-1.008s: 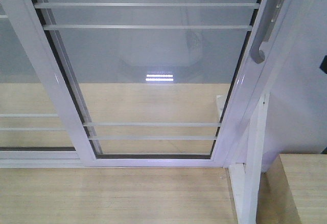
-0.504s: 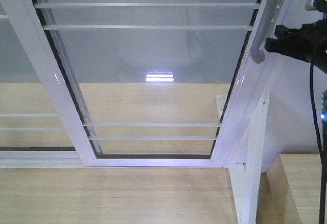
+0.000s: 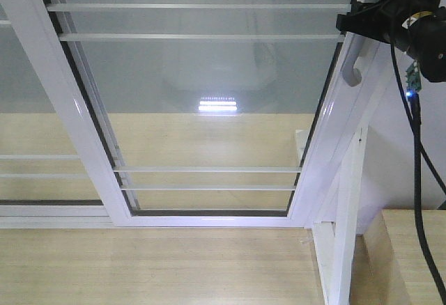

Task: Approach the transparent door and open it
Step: 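Close the right gripper around the grey door handle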

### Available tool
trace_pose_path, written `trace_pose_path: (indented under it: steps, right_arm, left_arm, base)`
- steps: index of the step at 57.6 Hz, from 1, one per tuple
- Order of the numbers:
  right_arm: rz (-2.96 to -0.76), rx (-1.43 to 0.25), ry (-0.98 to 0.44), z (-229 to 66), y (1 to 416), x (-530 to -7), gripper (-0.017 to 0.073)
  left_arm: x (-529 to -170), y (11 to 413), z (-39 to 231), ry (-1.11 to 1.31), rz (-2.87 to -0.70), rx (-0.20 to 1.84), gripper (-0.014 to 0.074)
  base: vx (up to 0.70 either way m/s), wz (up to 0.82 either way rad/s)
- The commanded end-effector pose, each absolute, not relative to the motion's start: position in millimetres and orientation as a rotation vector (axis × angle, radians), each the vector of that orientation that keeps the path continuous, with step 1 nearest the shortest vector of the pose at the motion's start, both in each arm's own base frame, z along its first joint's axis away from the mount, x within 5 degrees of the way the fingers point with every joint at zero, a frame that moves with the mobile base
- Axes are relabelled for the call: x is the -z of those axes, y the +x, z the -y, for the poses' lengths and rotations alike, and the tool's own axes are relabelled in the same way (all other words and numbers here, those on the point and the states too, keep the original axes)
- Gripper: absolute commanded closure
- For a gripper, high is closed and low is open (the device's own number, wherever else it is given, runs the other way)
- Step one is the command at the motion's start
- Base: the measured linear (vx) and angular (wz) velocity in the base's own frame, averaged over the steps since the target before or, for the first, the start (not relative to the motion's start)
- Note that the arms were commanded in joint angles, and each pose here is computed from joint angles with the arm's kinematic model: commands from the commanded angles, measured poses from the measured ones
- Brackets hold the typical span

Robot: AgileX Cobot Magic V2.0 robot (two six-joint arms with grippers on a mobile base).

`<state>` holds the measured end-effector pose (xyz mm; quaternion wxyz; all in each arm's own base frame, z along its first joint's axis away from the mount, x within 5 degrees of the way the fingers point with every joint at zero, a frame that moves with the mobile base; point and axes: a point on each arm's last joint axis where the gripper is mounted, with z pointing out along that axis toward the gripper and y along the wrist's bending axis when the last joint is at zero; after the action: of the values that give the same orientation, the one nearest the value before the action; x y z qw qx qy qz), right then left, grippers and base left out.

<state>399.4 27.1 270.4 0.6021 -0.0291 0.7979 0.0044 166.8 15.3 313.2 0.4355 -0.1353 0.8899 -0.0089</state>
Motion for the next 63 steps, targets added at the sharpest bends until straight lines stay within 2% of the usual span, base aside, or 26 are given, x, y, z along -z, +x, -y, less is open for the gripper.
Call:
trace_pose_path:
  steps: [1,24,39,63]
  right_arm:
    - [-1.688,0.011,-0.072,-26.2,405.7,-302.6,0.0138]
    - [-1.658,0.008,-0.056,-26.5,413.3,-296.4,0.0260]
    - [-1.586,-0.041,-0.013,-31.0,413.3,-303.1,0.0265]
    - [-1.479,-0.133,-0.152,-91.6,404.1,-312.0,0.0265]
  left_arm:
    - [-329.8,170.7,-14.4,-0.313,-2.104,0.040,0.0244]
    - [-330.0,170.8,-14.4,-0.312,-2.102,0.040,0.0244]
    - [-330.5,171.1,-14.3,-0.311,-2.095,0.041,0.0244]
    - [-330.4,171.0,-14.5,-0.308,-2.096,0.037,0.0244]
  base:
    - [0.00,0.00]
    - [0.00,0.00]
    - [0.00,0.00]
    - [0.00,0.00]
